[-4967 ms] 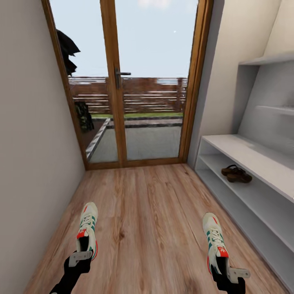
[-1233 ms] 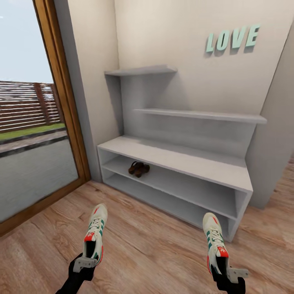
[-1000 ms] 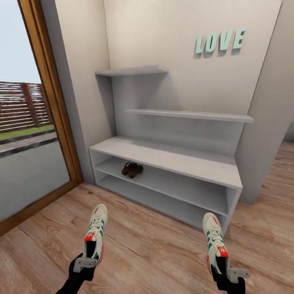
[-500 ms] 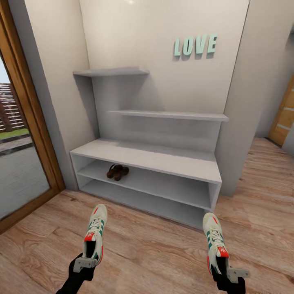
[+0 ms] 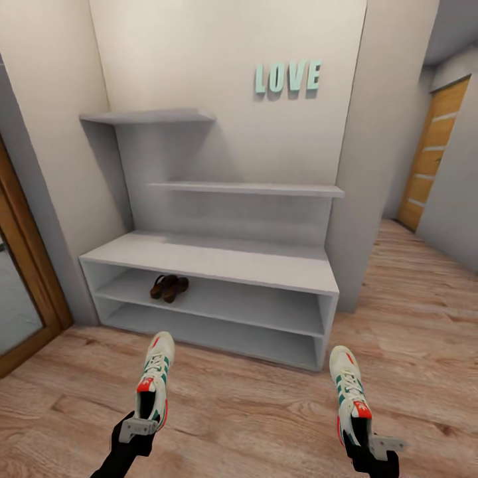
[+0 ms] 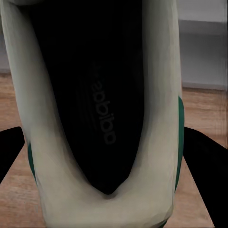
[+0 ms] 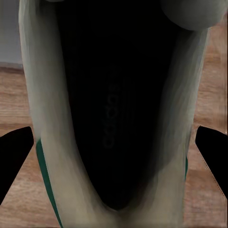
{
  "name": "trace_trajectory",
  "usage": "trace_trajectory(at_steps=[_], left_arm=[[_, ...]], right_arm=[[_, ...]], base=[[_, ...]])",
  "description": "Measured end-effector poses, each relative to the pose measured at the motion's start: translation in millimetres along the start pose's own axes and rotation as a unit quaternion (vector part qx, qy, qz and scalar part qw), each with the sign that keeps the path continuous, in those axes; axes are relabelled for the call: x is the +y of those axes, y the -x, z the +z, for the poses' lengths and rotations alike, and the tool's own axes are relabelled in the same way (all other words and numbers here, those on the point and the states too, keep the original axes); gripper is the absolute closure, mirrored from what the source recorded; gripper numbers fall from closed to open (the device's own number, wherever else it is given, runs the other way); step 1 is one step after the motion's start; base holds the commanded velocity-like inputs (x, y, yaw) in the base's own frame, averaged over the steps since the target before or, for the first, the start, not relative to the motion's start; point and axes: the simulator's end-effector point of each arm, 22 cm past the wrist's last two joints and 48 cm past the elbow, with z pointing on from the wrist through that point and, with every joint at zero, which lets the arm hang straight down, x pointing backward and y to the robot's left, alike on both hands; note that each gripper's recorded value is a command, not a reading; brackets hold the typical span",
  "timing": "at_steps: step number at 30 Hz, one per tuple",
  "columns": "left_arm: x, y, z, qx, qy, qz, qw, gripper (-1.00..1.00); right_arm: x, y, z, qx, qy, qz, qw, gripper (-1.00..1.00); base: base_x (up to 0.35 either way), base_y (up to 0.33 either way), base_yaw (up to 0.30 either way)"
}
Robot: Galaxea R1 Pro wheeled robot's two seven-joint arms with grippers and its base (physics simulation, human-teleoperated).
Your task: Pick up the two gym shoes and the two sandals from the corridor floor and place them onto the hallstand (shoe rack) in the corridor, making sure they are on the rack and not on the floor. Arrange them so the two gym shoes are next to each other and the two sandals are next to each other.
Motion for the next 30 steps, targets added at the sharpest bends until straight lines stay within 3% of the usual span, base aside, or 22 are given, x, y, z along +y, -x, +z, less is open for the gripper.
trace_trajectory(at_steps=[23, 30], left_arm=[[0.4, 4.8, -0.1, -0.005, 0.001, -0.001, 1.0, 1.0], [-0.7, 4.4, 0.1, -0.004, 0.003, 0.0, 1.0, 1.0]], right_arm=[[-0.3, 4.6, -0.1, -0.005, -0.001, 0.001, 1.0, 1.0], [-0.4, 5.6, 0.1, -0.006, -0.001, 0.002, 1.0, 1.0]], base=[[0.0, 0.021, -0.259], [0.0, 0.002, -0.063]])
